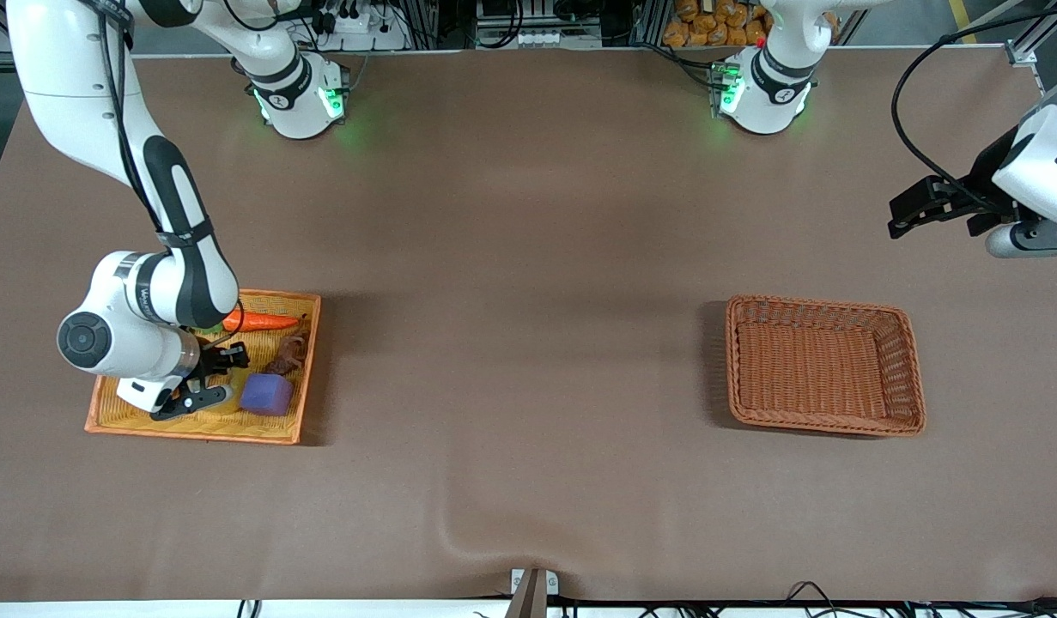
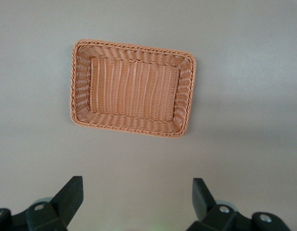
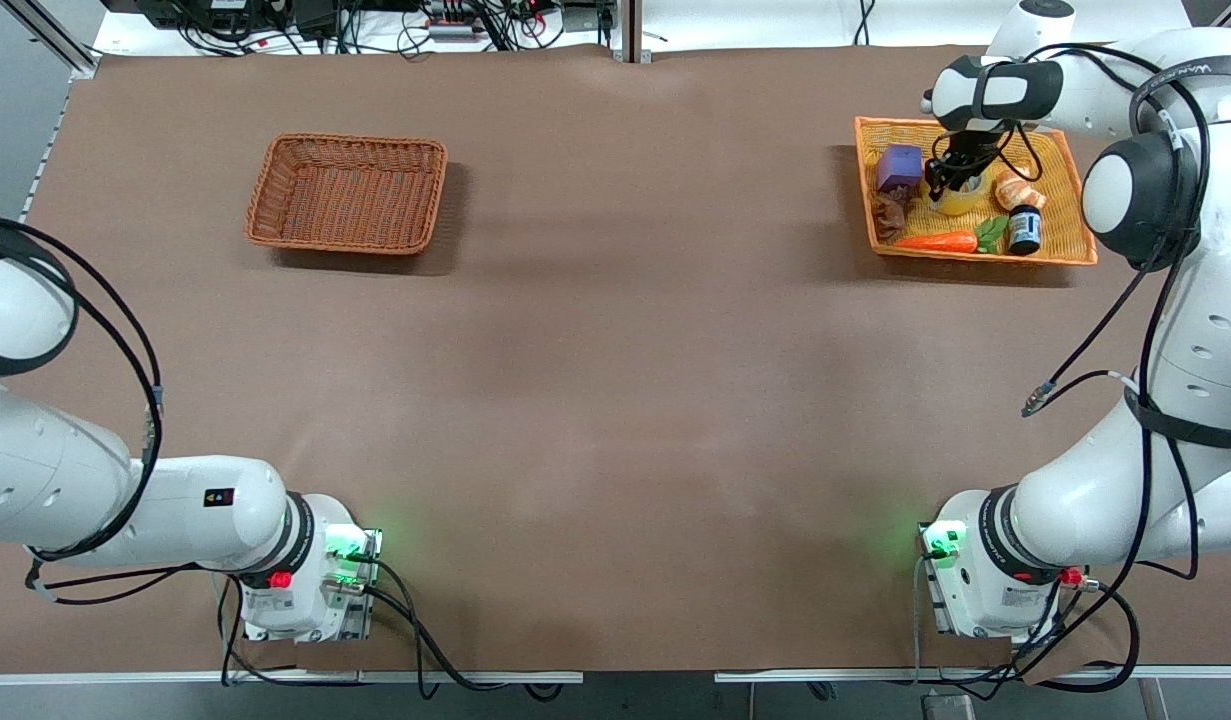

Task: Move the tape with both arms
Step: 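Lift the tape roll with the right gripper and set it mid-table, then open and withdraw the right gripper while the left gripper reaches the tape, then lower the left gripper onto the tape roll and grasp its rim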

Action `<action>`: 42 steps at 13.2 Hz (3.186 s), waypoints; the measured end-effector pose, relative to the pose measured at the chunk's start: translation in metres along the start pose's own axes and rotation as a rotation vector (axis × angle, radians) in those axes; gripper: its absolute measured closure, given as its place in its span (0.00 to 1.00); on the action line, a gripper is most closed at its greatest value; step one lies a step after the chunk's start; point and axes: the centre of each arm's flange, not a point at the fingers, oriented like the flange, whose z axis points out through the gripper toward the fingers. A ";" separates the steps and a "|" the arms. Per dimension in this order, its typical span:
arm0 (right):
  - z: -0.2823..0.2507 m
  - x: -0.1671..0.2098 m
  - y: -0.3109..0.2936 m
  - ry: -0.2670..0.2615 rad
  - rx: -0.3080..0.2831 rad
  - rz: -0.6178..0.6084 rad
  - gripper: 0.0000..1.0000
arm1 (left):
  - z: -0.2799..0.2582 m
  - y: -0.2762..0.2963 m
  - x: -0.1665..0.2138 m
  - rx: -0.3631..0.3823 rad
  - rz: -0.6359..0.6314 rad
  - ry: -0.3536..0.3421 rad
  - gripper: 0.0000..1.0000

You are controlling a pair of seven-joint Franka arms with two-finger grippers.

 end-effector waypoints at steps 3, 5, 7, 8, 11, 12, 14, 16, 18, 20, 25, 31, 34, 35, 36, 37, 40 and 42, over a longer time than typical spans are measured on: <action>-0.014 0.002 -0.005 -0.033 0.021 -0.012 0.78 | -0.008 -0.011 -0.001 0.000 0.028 0.015 0.00; -0.059 0.007 -0.016 -0.039 0.035 -0.035 0.78 | -0.018 -0.027 -0.005 0.002 0.055 0.034 0.00; -0.133 0.012 -0.041 -0.042 0.050 -0.077 0.78 | -0.026 -0.042 -0.008 0.004 0.065 0.047 0.00; -0.172 0.013 -0.061 -0.043 0.056 -0.086 0.78 | -0.027 -0.045 -0.009 0.004 0.064 0.049 0.00; -0.233 0.030 -0.171 -0.008 0.073 0.006 0.78 | -0.026 -0.043 -0.009 0.004 0.067 0.047 0.00; -0.235 0.037 -0.227 -0.003 0.086 0.063 0.78 | -0.024 -0.043 -0.008 0.004 0.069 0.044 0.00; -0.222 0.050 -0.354 0.035 0.105 0.188 0.78 | -0.019 -0.042 -0.006 0.003 0.071 0.035 0.00; -0.192 0.057 -0.471 0.108 0.117 0.328 0.78 | -0.017 -0.040 -0.004 0.002 0.075 0.030 0.00; -0.148 0.059 -0.563 0.170 0.152 0.467 0.78 | -0.015 -0.038 -0.004 0.002 0.077 0.028 0.00; -0.091 0.058 -0.628 0.221 0.204 0.543 0.78 | -0.014 -0.037 -0.003 0.002 0.081 0.025 0.00; -0.032 0.087 -0.619 0.206 0.213 0.649 0.51 | 0.025 -0.035 0.019 -0.006 0.085 0.001 0.00; -0.218 0.098 -0.439 0.157 0.144 0.450 0.00 | 0.102 0.041 0.035 -0.015 0.030 -0.063 0.00; -0.269 0.067 -0.355 0.161 0.103 0.378 0.00 | 0.140 0.094 0.029 -0.025 0.051 -0.063 0.00; -0.284 0.055 -0.316 0.142 0.099 0.343 0.00 | 0.152 0.113 0.024 -0.029 0.042 -0.061 0.00; -0.300 0.042 -0.278 0.126 0.102 0.304 0.00 | 0.167 0.132 0.018 -0.032 0.019 -0.060 0.00; -0.319 0.027 -0.242 0.119 0.109 0.273 0.00 | 0.185 0.154 0.009 -0.035 -0.010 -0.060 0.00; -0.368 -0.021 -0.176 0.111 0.122 0.281 0.00 | 0.241 0.236 -0.033 -0.042 -0.058 -0.072 0.00; -0.393 -0.050 -0.145 0.129 0.068 0.319 0.00 | 0.275 0.288 -0.065 -0.031 -0.068 -0.091 0.00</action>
